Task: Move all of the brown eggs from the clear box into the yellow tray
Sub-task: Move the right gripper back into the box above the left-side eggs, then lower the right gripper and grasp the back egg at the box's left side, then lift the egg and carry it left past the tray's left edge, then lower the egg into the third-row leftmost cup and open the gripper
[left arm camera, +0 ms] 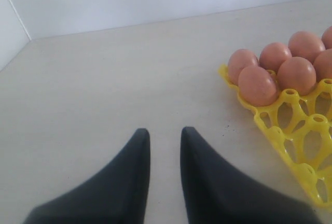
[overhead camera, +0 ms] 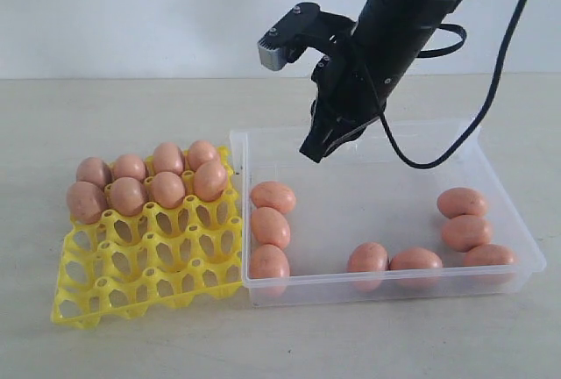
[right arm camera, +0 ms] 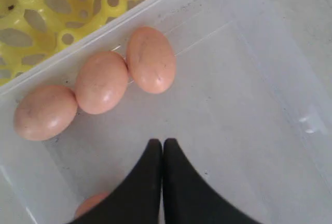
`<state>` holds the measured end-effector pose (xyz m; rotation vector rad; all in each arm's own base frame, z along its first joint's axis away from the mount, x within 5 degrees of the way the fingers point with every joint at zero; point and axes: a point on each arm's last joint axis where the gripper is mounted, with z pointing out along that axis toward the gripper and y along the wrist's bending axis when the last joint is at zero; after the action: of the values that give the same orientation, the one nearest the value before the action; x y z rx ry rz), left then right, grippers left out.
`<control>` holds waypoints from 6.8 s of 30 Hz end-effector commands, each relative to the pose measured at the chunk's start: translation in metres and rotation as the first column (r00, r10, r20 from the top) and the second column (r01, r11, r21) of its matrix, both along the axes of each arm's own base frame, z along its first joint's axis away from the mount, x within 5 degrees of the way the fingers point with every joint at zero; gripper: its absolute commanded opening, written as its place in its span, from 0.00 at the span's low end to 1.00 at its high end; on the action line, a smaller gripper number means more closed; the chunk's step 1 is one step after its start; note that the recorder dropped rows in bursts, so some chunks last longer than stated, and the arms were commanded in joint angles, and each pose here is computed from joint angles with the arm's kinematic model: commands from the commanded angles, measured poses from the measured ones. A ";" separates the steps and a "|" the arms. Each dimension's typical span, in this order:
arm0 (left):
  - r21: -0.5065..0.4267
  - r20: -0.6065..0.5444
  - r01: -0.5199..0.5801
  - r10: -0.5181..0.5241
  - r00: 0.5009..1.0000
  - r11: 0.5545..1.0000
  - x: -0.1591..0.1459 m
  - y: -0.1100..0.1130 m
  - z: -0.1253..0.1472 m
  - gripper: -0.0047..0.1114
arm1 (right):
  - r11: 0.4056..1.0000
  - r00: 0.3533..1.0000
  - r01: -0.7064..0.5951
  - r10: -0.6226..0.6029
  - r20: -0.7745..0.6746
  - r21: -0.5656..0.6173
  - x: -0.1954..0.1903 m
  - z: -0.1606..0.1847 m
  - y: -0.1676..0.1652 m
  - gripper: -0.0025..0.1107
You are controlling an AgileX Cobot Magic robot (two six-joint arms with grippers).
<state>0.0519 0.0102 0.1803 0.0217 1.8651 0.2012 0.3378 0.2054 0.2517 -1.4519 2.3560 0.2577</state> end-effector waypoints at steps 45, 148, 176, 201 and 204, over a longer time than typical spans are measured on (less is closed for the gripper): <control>-0.003 0.005 0.007 -0.007 1.000 1.000 0.000 0.000 -0.001 0.23 | 0.951 0.953 -0.292 0.298 0.058 -0.103 0.038 -0.117 0.047 0.57; -0.003 0.005 0.007 -0.007 1.000 1.000 0.000 0.000 -0.001 0.23 | 0.485 0.986 0.052 0.111 -0.121 0.873 -0.030 -0.074 0.194 0.02; -0.003 0.005 0.007 -0.007 1.000 1.000 0.000 0.000 -0.001 0.23 | 0.731 0.989 -0.080 0.146 -0.040 0.677 -0.027 -0.122 0.213 0.02; -0.003 0.005 0.007 -0.007 1.000 1.000 0.000 0.000 -0.001 0.23 | 0.751 0.992 -0.086 0.125 -0.014 0.655 -0.025 -0.124 0.212 0.43; -0.003 0.005 0.007 -0.007 1.000 1.000 0.000 0.000 -0.001 0.23 | 0.751 0.992 -0.086 0.125 -0.014 0.655 -0.025 -0.124 0.212 0.43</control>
<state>0.0519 0.0102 0.1803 0.0217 1.8651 0.2012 0.3126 0.4170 0.1253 -1.2118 1.9144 1.0563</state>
